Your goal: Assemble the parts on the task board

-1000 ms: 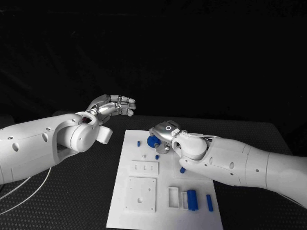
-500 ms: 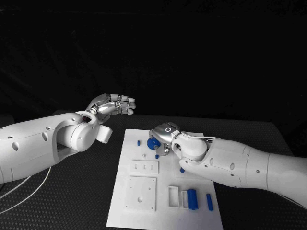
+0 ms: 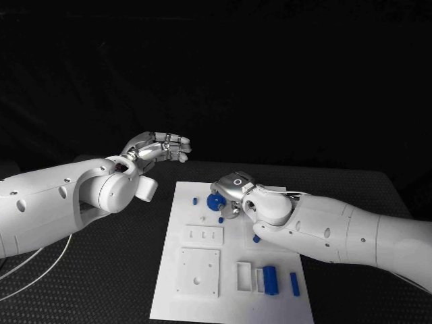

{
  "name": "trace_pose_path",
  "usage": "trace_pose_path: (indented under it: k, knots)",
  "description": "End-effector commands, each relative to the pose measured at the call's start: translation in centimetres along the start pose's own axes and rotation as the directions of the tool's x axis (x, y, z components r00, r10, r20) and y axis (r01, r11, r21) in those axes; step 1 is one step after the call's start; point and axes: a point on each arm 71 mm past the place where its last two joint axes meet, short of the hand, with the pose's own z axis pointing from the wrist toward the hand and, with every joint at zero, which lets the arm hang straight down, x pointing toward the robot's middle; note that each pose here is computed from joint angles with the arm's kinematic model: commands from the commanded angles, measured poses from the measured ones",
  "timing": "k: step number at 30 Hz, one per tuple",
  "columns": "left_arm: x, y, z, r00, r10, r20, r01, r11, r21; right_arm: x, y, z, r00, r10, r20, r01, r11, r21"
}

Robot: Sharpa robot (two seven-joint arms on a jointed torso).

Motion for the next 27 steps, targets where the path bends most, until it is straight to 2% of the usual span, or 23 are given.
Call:
trace_pose_path:
  k: [1, 8, 12, 16, 19, 24, 27]
  knots:
    - [0.18, -0.11, 0.03, 1.0, -0.001, -0.016, 0.001, 1.0, 0.009, 0.2, -0.1, 0.0, 1.0, 0.021, -0.015, -0.021, 1.0, 0.003]
    - [0.22, -0.11, 0.05, 1.0, -0.001, -0.017, 0.002, 1.0, 0.009, 0.8, -0.5, 0.0, 0.994, 0.077, -0.08, -0.077, 0.997, 0.007]
    - [0.17, -0.1, 0.05, 1.0, -0.001, -0.016, 0.001, 1.0, 0.009, 0.8, -0.8, -0.2, 0.994, 0.08, -0.081, -0.079, 0.997, 0.011]
    - [0.06, -0.09, 0.02, 1.0, -0.001, -0.013, 0.001, 1.0, 0.008, 0.6, -1.2, -0.4, 0.995, 0.093, -0.038, -0.093, 0.996, 0.015]
    - [0.01, -0.09, 0.01, 1.0, 0.0, -0.012, 0.0, 1.0, 0.008, 0.2, -1.7, -0.6, 0.99, 0.136, 0.027, -0.136, 0.991, 0.016]
    - [-0.26, -0.07, 0.03, 1.0, 0.002, -0.005, -0.002, 1.0, 0.009, -1.1, -2.7, -1.0, 0.955, 0.262, 0.142, -0.261, 0.965, -0.022]
    - [-0.43, -0.05, 0.06, 1.0, 0.003, -0.002, -0.003, 1.0, 0.009, -2.0, -3.5, -1.3, 0.931, 0.325, 0.167, -0.324, 0.945, -0.037]
